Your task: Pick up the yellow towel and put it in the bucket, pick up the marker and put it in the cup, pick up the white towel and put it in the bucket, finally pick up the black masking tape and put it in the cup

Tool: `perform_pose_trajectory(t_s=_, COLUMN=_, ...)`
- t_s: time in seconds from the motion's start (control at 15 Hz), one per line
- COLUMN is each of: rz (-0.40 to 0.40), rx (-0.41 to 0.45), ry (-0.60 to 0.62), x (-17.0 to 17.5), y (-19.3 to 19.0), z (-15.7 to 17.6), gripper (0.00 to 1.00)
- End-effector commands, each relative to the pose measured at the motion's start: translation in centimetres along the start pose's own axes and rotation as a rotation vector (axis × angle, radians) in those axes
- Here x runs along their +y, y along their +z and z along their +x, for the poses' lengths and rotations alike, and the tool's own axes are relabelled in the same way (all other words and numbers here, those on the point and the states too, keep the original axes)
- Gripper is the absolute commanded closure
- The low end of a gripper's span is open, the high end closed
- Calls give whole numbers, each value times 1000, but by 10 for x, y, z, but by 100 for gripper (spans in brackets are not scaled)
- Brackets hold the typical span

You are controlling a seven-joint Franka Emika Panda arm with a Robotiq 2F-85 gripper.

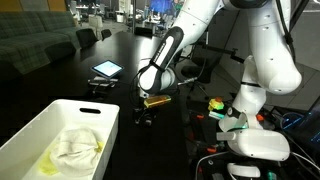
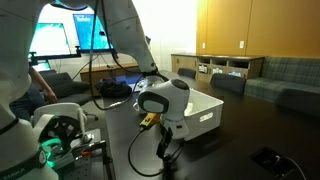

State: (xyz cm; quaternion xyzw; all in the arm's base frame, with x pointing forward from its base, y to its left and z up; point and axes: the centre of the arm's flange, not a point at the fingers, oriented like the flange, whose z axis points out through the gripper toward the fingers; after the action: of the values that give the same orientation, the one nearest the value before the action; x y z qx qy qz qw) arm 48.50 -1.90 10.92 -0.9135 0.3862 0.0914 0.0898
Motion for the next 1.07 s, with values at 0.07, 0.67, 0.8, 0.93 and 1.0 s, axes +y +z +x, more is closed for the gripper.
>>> perform_pose_trajectory(t_s=0.07, rz=7, rx=16, ry=19, x=-10, y=6, z=15, gripper=0)
perform_pose_trajectory(t_s=0.67, rz=3, rx=8, ry=35, x=-9, y=15, z=22, gripper=0)
perform_pose_trajectory(t_s=0.8, rz=1, rx=5, ry=41, x=-9, y=17, z=23, gripper=0)
perform_pose_trajectory(t_s=0.93, rz=-1, rx=2, ry=45, x=-8, y=19, z=24, gripper=0)
perform_pose_trajectory(t_s=1.0, rz=-2, rx=2, ry=48, x=-8, y=19, z=24, gripper=0)
